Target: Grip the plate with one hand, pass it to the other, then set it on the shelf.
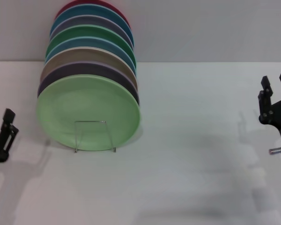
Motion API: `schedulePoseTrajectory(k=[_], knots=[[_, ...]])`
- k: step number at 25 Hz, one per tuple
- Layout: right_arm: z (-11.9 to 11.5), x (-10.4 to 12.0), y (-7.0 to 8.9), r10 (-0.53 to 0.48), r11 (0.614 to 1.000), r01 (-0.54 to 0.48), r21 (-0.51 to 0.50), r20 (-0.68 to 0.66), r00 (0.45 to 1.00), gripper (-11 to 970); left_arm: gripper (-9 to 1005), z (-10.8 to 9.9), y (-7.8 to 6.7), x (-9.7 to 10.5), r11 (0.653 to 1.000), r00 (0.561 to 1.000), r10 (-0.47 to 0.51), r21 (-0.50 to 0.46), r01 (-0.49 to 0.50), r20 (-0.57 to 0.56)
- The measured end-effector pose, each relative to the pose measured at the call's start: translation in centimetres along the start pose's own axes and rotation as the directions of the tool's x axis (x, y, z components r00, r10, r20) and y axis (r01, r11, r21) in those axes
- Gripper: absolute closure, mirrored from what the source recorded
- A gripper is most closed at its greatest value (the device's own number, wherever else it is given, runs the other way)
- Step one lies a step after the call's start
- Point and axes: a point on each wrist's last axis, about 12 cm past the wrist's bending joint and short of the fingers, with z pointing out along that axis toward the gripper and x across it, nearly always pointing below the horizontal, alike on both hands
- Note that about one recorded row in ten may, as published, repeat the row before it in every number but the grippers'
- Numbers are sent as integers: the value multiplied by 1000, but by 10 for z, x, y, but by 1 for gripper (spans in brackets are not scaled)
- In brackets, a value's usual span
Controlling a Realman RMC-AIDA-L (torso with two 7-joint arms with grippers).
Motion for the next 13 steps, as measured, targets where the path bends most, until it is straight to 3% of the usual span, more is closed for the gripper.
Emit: schedulePoseTrajectory(k=[4,7,13], knots=[[5,8,-18,42,999,-42,-13,-13,999,613,376,12,5,1,999,1000,-29,-31,29,5],[6,9,-25,72,997,-72,-10,-13,997,612,214,16,7,2,999,1000,-28,-40,28,-4],[9,8,-35,87,996,-87,13,6,996,612,214,22,12,4,996,999,-29,-85,28,-17]])
